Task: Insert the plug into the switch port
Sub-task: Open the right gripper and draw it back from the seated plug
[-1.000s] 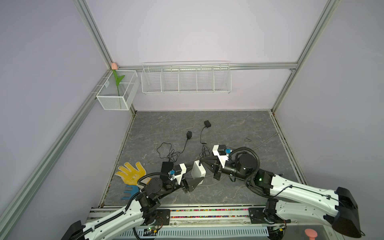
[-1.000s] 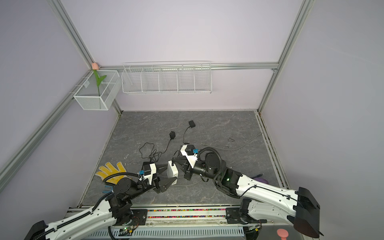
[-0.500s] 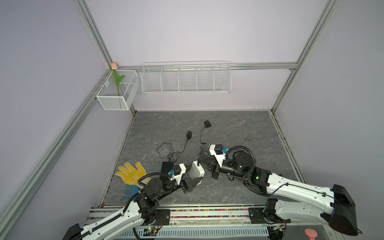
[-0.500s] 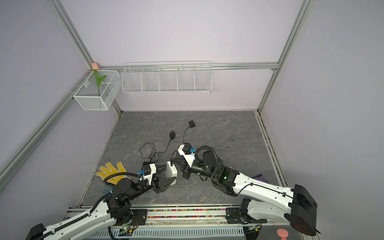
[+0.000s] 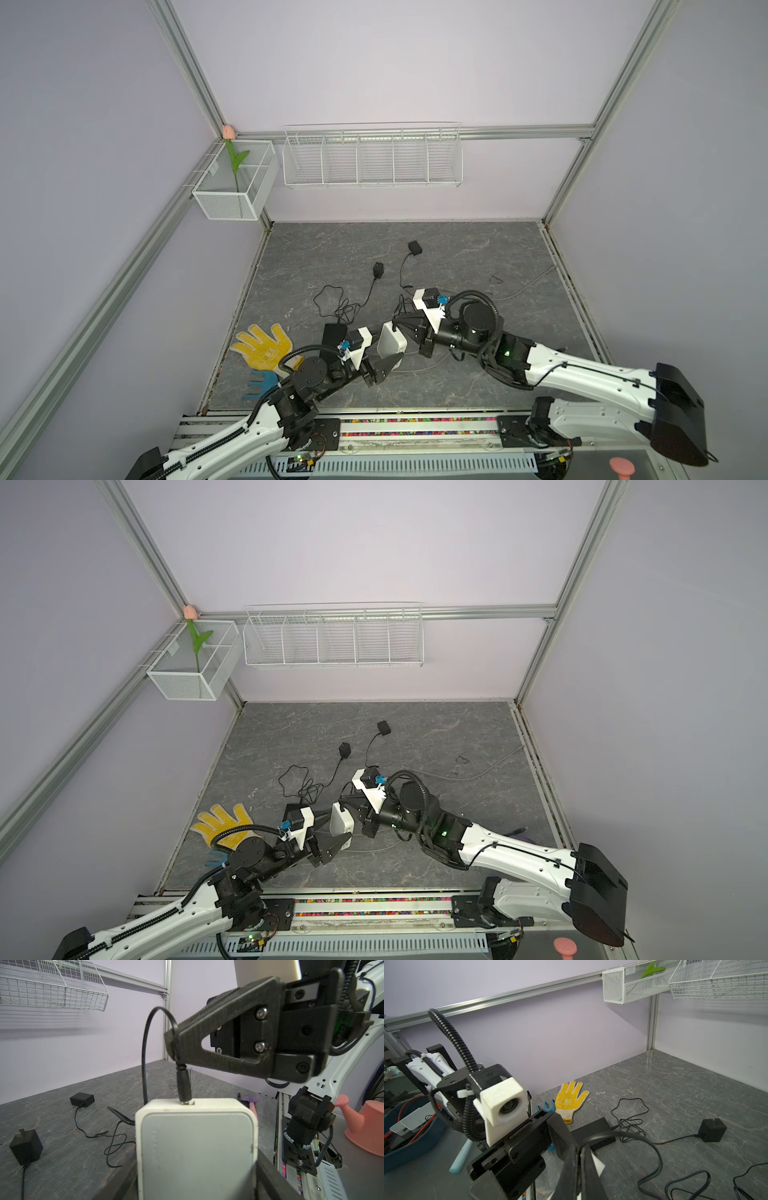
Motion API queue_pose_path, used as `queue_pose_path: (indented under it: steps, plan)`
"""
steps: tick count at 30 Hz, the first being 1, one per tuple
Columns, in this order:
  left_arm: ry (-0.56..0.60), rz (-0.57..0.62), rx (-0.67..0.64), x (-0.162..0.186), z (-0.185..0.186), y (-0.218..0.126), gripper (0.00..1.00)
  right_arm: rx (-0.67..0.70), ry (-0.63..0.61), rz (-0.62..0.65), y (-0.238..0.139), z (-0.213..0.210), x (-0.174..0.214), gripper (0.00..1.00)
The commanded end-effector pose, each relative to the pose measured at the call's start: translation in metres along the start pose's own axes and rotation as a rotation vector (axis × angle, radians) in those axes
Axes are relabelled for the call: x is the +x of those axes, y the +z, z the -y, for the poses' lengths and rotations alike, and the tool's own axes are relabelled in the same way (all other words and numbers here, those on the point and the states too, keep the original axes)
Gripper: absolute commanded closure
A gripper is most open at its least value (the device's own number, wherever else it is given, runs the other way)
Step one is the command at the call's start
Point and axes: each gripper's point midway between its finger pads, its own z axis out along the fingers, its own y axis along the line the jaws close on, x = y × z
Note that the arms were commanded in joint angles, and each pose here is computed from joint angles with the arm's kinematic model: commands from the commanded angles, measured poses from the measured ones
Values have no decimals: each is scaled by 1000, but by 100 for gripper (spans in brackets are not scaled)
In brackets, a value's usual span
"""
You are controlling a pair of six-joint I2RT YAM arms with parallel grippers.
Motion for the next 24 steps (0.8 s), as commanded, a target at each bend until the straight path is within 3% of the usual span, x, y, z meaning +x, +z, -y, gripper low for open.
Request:
queue_pose_path:
  steps: [1,8,24]
  plan:
    - [116,557,37,-153,20,-37,100,50,129,-516,-21,12,155,94]
    - [110,527,-31,-123,5,-27,100,90,134,-553,-18,20,164,91]
    - [115,521,-44,-122,3,-26,100,136,115,-532,-16,27,150,86]
